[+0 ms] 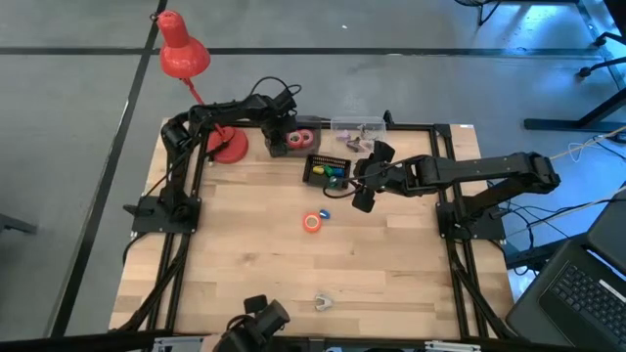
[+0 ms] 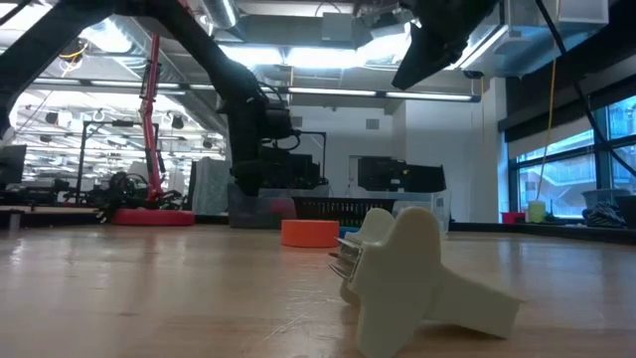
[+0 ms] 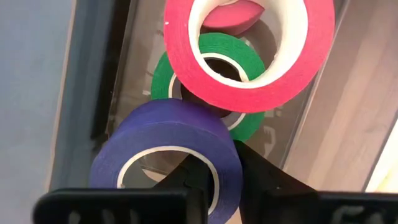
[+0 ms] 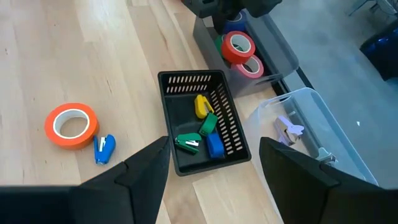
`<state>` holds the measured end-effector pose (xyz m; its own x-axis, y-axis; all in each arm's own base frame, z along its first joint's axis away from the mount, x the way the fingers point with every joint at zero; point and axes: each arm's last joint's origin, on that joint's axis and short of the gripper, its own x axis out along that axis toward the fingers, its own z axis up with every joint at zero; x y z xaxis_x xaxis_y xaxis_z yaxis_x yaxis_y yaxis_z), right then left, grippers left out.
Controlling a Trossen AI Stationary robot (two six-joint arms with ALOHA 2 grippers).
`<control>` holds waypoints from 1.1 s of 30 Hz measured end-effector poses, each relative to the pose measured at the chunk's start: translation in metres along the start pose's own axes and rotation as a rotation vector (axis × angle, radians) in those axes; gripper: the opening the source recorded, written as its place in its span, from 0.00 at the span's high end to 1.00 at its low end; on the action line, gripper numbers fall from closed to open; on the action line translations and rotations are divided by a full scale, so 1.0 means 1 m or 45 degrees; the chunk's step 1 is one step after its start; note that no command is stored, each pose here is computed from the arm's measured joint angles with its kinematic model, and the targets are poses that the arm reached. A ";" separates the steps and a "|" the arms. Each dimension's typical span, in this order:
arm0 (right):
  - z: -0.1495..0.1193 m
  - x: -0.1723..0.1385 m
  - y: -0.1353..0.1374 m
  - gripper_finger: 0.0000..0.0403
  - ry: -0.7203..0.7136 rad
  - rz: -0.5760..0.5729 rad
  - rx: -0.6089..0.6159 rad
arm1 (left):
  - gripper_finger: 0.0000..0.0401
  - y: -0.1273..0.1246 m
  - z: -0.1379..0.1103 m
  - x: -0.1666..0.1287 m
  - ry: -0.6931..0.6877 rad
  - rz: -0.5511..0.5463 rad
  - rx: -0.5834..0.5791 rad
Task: Pick and place Stapler, Stapler remover, tape
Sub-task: Put the blue tape into the black transparent bin, then put the blue mini-stapler into the black bin
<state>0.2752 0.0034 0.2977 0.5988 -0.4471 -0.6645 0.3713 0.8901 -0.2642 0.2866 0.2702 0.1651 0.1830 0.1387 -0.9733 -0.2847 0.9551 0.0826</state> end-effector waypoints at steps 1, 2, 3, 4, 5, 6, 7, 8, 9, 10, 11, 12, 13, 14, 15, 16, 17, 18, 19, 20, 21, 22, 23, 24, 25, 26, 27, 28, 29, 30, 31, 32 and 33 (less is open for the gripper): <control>0.000 0.000 0.000 0.38 0.000 0.000 0.000 | 0.88 0.000 0.000 -0.001 -0.002 0.001 -0.002; 0.000 0.000 0.000 0.38 0.000 0.000 0.000 | 0.83 0.000 0.000 -0.001 -0.001 0.004 -0.005; 0.000 0.000 0.000 0.38 0.000 0.000 0.000 | 0.78 0.000 0.000 -0.001 0.001 0.005 -0.006; 0.000 0.000 0.000 0.38 0.000 0.000 0.000 | 0.73 0.000 0.000 -0.001 0.001 0.008 -0.008; 0.000 0.000 0.000 0.38 0.000 0.000 0.000 | 0.67 -0.001 0.000 -0.002 0.002 0.011 -0.014; 0.000 0.000 0.000 0.38 -0.001 0.000 0.000 | 0.62 -0.001 0.000 -0.003 0.002 0.017 -0.021; 0.000 0.000 0.000 0.38 -0.001 0.000 0.000 | 0.57 -0.002 0.000 -0.005 0.004 0.029 -0.024; 0.000 0.000 0.000 0.38 0.000 0.000 0.000 | 0.53 -0.003 -0.001 -0.007 0.016 0.036 -0.023; 0.000 0.000 0.000 0.38 0.000 0.000 0.000 | 0.49 -0.004 -0.002 -0.011 0.026 0.047 -0.021; 0.000 0.000 0.000 0.38 -0.001 0.000 0.000 | 0.46 -0.004 -0.002 -0.016 0.029 0.064 -0.025; 0.000 0.000 0.000 0.38 -0.002 0.000 0.000 | 0.44 -0.004 -0.003 -0.022 0.019 0.081 -0.036; 0.000 0.000 0.000 0.38 -0.002 0.000 0.000 | 0.42 -0.004 -0.003 -0.031 0.005 0.098 -0.050; 0.000 0.000 0.000 0.38 -0.002 0.000 0.000 | 0.41 -0.005 -0.004 -0.040 -0.014 0.109 -0.068; 0.000 0.000 0.000 0.38 -0.002 0.000 0.000 | 0.40 -0.006 -0.005 -0.051 -0.041 0.112 -0.086; 0.000 0.000 0.000 0.38 -0.002 0.000 -0.001 | 0.40 -0.007 -0.006 -0.063 -0.091 0.110 -0.105; 0.000 0.000 0.000 0.38 -0.002 0.000 -0.001 | 0.40 -0.009 -0.007 -0.076 -0.148 0.090 -0.131; 0.000 0.000 0.000 0.38 0.000 0.000 -0.001 | 0.40 -0.012 -0.008 -0.089 -0.213 0.053 -0.157; 0.000 0.000 0.000 0.38 0.003 -0.001 -0.002 | 0.40 -0.015 -0.009 -0.102 -0.291 0.002 -0.175; -0.001 0.000 0.000 0.38 0.006 -0.001 -0.004 | 0.40 -0.021 -0.011 -0.114 -0.367 -0.069 -0.183; -0.001 0.000 0.000 0.38 0.010 -0.002 -0.006 | 0.40 -0.027 -0.013 -0.125 -0.442 -0.149 -0.181; -0.001 0.000 0.000 0.38 0.009 -0.002 -0.006 | 0.40 -0.035 -0.014 -0.134 -0.518 -0.234 -0.159; -0.001 0.000 0.000 0.38 0.009 -0.001 -0.005 | 0.40 -0.044 -0.015 -0.141 -0.590 -0.311 -0.125; -0.001 0.000 0.000 0.38 0.009 -0.002 -0.004 | 0.40 -0.054 -0.017 -0.147 -0.647 -0.383 -0.091; -0.001 0.000 0.000 0.38 0.010 -0.002 0.002 | 0.40 -0.064 -0.019 -0.152 -0.692 -0.443 -0.050; -0.001 0.000 0.000 0.38 0.012 -0.001 0.017 | 0.40 -0.075 -0.022 -0.156 -0.728 -0.495 -0.009; -0.002 0.000 0.000 0.38 0.020 0.009 0.028 | 0.40 -0.086 -0.026 -0.158 -0.752 -0.531 0.038; -0.002 0.000 0.001 0.38 0.034 0.042 0.040 | 0.40 -0.099 -0.030 -0.159 -0.764 -0.554 0.084; -0.004 -0.001 0.003 0.38 0.052 0.082 0.049 | 0.40 -0.111 -0.034 -0.159 -0.785 -0.566 0.131; -0.005 -0.001 0.005 0.38 0.067 0.122 0.057 | 0.40 -0.124 -0.039 -0.158 -0.814 -0.578 0.182; -0.005 -0.001 0.009 0.38 0.076 0.156 0.058 | 0.40 -0.136 -0.045 -0.156 -0.856 -0.593 0.225; -0.006 -0.001 0.013 0.38 0.085 0.186 0.050 | 0.40 -0.148 -0.051 -0.154 -0.921 -0.611 0.261; -0.007 -0.001 0.018 0.38 0.093 0.210 0.034 | 0.40 -0.158 -0.056 -0.152 -0.996 -0.629 0.291; -0.008 0.000 0.023 0.38 0.099 0.224 0.019 | 0.40 -0.170 -0.064 -0.148 -1.083 -0.650 0.321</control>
<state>0.2783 0.0243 0.2860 0.5992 -0.2761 -0.7514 0.2764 0.9523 -0.1295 0.2474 0.0703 0.2816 0.8619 -0.2538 -0.4390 0.2024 0.9660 -0.1610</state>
